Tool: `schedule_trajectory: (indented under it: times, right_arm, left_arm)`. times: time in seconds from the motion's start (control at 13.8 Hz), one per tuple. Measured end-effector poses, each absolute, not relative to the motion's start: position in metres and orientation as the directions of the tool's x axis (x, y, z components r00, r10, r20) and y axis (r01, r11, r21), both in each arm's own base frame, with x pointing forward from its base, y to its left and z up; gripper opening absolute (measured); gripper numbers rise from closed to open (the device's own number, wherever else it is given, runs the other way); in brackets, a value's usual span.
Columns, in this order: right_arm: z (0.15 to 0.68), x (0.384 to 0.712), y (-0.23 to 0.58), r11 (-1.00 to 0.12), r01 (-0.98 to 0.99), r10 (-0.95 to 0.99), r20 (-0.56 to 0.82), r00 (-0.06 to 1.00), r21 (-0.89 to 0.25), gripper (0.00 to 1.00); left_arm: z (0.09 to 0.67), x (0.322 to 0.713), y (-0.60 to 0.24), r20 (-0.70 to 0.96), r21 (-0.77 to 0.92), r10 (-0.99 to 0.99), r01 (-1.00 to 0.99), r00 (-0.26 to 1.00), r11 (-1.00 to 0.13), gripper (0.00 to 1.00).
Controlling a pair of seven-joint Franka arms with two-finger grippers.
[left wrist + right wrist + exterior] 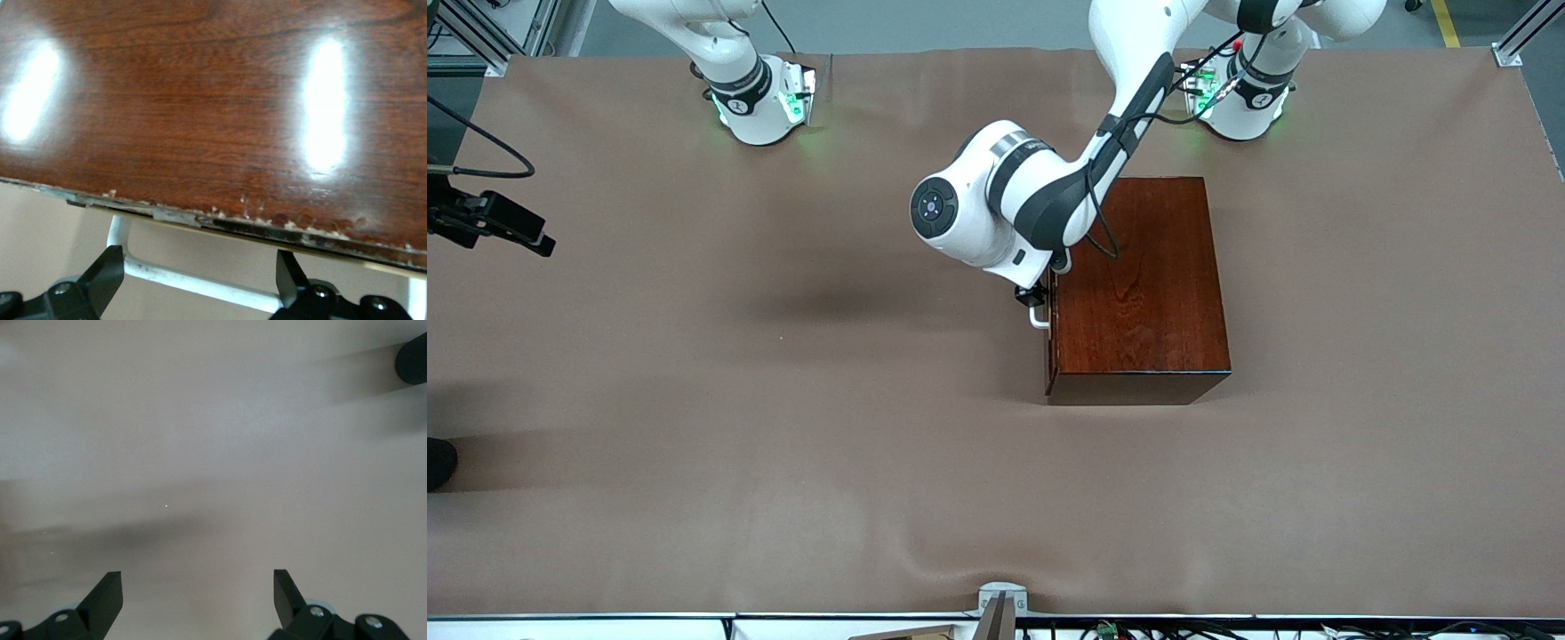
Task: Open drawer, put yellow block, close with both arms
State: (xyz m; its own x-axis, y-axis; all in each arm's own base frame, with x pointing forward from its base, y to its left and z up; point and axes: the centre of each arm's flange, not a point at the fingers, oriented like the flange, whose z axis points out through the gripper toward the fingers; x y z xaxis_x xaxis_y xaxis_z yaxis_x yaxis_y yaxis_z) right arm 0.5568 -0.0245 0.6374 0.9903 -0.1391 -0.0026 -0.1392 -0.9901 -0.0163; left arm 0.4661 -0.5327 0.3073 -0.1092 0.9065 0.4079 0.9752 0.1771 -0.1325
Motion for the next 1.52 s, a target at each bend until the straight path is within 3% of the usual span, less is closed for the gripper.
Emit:
schedule_trajectory:
  times: [0.36,0.65,0.94,1.08,1.52]
  right_arm:
    - [0.637,0.557,-0.024,-0.99,-0.139,-0.139,-0.003,0.99,-0.016,1.0]
    - [0.637,0.557,-0.024,-0.99,-0.139,-0.139,-0.003,0.99,-0.016,1.0]
    - [0.637,0.557,-0.024,-0.99,-0.139,-0.139,-0.003,0.99,-0.016,1.0]
    - [0.637,0.557,-0.024,-0.99,-0.139,-0.139,-0.003,0.99,-0.016,1.0]
    - [0.637,0.557,-0.024,-0.99,-0.138,-0.138,-0.003,0.99,-0.016,1.0]
  left_arm:
    - [0.307,0.463,-0.538,0.409,-0.076,0.889,0.963,-0.206,0.258,1.0]
    - [0.313,0.463,-0.536,0.404,-0.074,0.89,0.963,-0.21,0.26,1.0]
    - [0.414,0.422,-0.56,0.3,-0.056,0.939,0.98,-0.168,0.193,1.0]
    - [0.436,0.413,-0.56,0.277,-0.053,0.948,0.982,-0.158,0.179,1.0]
    - [0.466,0.448,-0.526,0.228,-0.074,0.972,0.994,-0.057,0.076,1.0]
